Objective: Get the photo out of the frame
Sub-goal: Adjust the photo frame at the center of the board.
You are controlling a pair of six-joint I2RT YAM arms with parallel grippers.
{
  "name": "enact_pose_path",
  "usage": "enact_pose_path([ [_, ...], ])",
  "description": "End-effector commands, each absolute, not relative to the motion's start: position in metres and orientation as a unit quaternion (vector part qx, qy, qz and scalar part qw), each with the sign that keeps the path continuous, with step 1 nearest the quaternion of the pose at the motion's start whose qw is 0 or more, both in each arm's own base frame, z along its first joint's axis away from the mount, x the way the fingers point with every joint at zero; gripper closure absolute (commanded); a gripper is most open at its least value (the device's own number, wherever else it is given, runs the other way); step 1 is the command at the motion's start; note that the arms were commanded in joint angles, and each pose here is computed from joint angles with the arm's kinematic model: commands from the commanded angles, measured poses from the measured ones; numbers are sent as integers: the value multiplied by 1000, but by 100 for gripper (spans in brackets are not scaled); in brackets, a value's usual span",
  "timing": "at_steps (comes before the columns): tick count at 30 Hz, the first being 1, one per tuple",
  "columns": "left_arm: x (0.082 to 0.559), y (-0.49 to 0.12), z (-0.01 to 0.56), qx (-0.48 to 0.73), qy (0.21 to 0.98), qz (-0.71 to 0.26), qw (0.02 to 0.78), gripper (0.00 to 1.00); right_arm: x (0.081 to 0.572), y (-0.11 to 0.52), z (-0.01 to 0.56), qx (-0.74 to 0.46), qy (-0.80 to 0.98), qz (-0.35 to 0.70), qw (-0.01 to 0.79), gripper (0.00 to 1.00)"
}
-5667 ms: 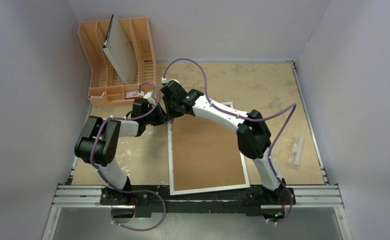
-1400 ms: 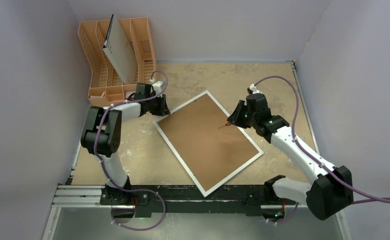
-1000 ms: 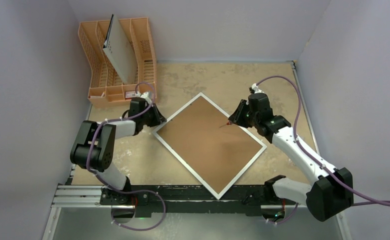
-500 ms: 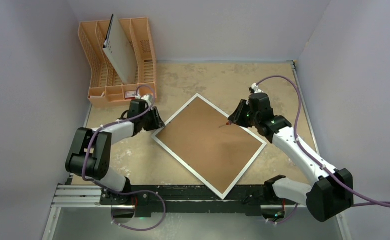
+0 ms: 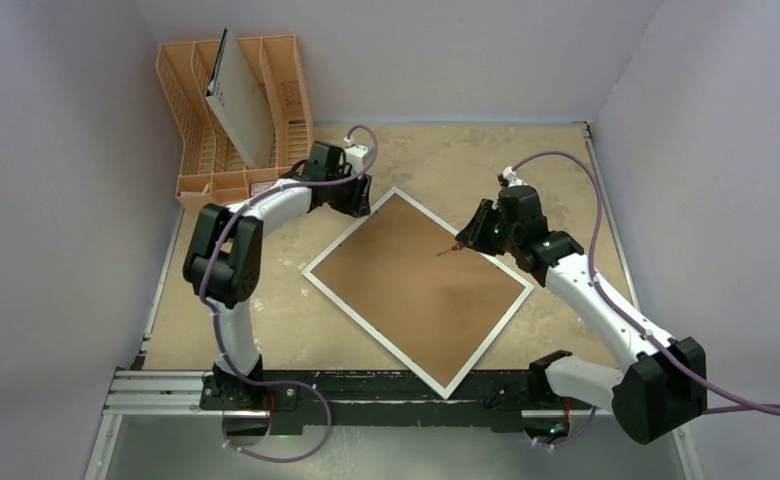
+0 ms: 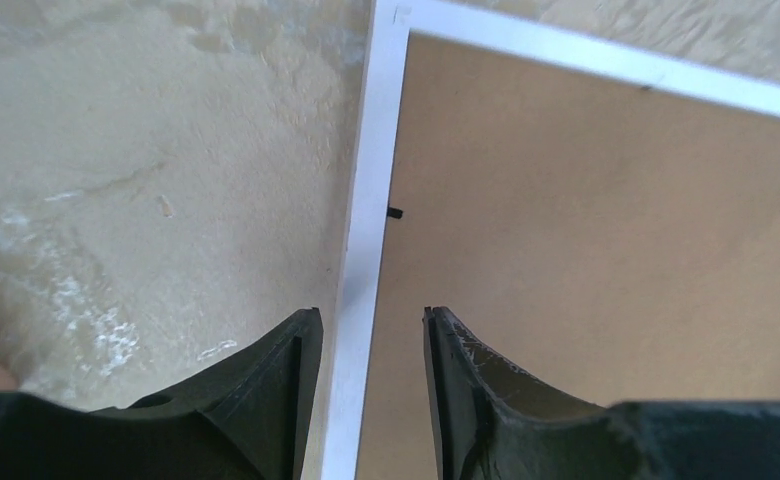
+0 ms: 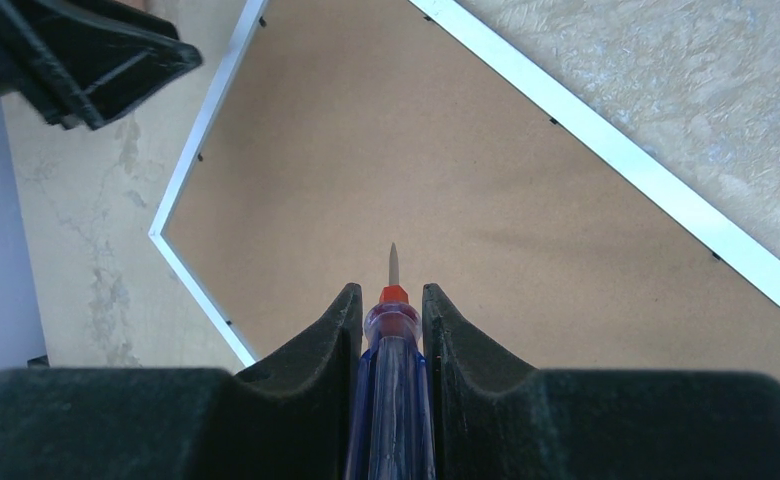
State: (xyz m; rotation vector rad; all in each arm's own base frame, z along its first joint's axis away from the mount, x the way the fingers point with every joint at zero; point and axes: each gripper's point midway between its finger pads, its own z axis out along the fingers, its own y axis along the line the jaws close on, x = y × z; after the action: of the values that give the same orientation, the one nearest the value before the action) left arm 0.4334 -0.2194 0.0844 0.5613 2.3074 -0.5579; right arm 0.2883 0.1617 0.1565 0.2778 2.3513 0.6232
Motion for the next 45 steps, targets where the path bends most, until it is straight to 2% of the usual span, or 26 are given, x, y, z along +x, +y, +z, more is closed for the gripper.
enact_pose_path([
  [1, 433, -219, 66, 275, 891, -194, 305, 55, 290, 167, 171, 100, 892, 263, 353, 100],
  [3, 436, -218, 60, 284, 892, -185, 298, 49, 289, 167, 170, 100, 892, 262, 353, 100],
  [14, 432, -214, 24, 302, 904, -172, 247, 50, 289, 169, 169, 102, 892, 270, 349, 100],
  [16, 431, -212, 18, 300, 909, -164, 238, 53, 289, 170, 168, 102, 892, 270, 348, 100],
  [26, 387, -173, -35, 240, 954, -100, 152, 88, 289, 169, 170, 103, 891, 268, 351, 100],
  [31, 371, -150, -49, 154, 972, -113, 139, 100, 289, 168, 171, 102, 891, 268, 353, 100],
  [41, 356, -97, -42, 2, 976, -122, 180, 100, 291, 171, 172, 101, 889, 274, 353, 100],
  [45, 353, -95, -34, -45, 968, -154, 194, 100, 292, 170, 174, 100, 889, 271, 355, 100],
])
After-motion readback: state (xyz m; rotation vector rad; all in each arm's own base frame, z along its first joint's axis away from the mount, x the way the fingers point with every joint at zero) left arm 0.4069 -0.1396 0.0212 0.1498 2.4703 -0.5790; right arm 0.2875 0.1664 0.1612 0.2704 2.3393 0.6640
